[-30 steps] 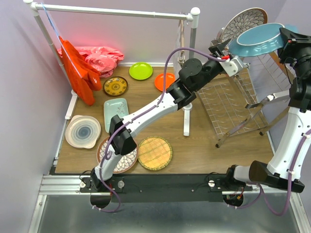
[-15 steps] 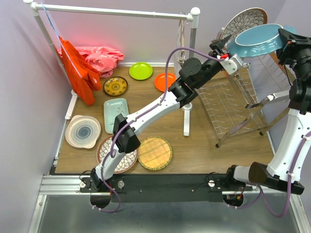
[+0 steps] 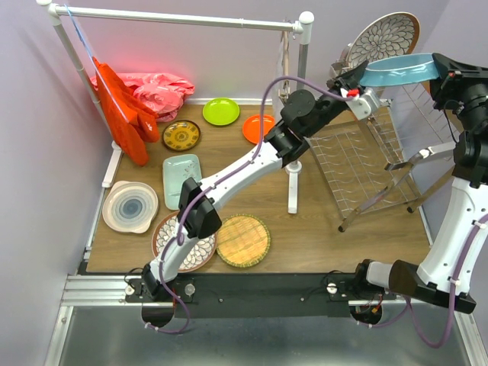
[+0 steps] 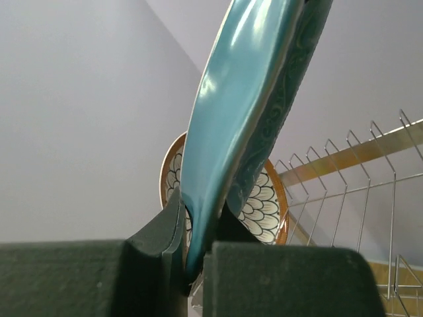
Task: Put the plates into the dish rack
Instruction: Pass the plate from the right arm to the left, then move the dish rack
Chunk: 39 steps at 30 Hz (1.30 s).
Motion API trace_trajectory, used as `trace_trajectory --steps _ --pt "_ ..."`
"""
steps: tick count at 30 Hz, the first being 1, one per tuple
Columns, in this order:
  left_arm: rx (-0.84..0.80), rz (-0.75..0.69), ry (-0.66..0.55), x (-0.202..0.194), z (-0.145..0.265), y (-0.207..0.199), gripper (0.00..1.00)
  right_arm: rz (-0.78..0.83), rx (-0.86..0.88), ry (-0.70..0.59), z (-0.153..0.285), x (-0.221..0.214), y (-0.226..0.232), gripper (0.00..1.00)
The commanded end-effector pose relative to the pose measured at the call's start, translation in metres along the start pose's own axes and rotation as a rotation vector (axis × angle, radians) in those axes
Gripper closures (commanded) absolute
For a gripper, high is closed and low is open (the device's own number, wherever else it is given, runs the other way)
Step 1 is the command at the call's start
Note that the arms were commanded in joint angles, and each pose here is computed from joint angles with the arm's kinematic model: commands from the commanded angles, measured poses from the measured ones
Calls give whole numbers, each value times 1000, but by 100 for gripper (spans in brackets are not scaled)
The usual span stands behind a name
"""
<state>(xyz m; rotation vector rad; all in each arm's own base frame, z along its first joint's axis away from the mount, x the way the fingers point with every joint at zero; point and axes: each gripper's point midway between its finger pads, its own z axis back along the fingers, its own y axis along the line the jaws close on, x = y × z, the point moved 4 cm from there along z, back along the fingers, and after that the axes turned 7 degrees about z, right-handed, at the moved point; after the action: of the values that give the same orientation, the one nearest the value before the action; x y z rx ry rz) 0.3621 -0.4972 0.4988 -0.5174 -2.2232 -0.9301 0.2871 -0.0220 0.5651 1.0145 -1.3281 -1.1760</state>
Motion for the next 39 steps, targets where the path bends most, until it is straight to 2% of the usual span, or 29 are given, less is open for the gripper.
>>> trace_trajectory --steps 1,2,3,5,6,11,12,18,22,23,26,27,35,39 --pt "3 76 -84 31 -1 6 100 -4 168 -16 20 1 37 99" --pt "5 83 -90 36 0 8 100 -2 167 -16 20 1 37 97" --pt "7 90 -96 37 0 9 100 3 165 -18 18 1 36 87" --pt "15 104 -110 45 0 13 100 5 161 -20 18 2 34 79" --pt "20 106 -119 48 0 14 100 9 163 -21 18 2 34 71" --pt "74 117 -144 58 1 26 100 12 174 -18 19 1 35 52" --pt "90 118 -157 62 2 30 100 13 180 -19 21 1 37 45" --pt "163 129 -190 75 2 47 100 32 187 -11 23 -1 36 30" --pt "213 178 -189 75 4 61 100 58 178 5 25 -5 29 25" --pt "222 189 -191 76 5 64 100 64 174 10 25 -6 27 22" --pt "228 218 -201 78 6 71 100 90 167 17 27 -8 21 3" --pt "229 223 -206 80 6 72 100 100 164 18 27 -9 19 0" --pt "256 271 -227 87 9 84 100 139 157 28 32 -12 11 0" --pt "263 305 -242 93 11 93 100 248 161 36 36 -16 1 0"
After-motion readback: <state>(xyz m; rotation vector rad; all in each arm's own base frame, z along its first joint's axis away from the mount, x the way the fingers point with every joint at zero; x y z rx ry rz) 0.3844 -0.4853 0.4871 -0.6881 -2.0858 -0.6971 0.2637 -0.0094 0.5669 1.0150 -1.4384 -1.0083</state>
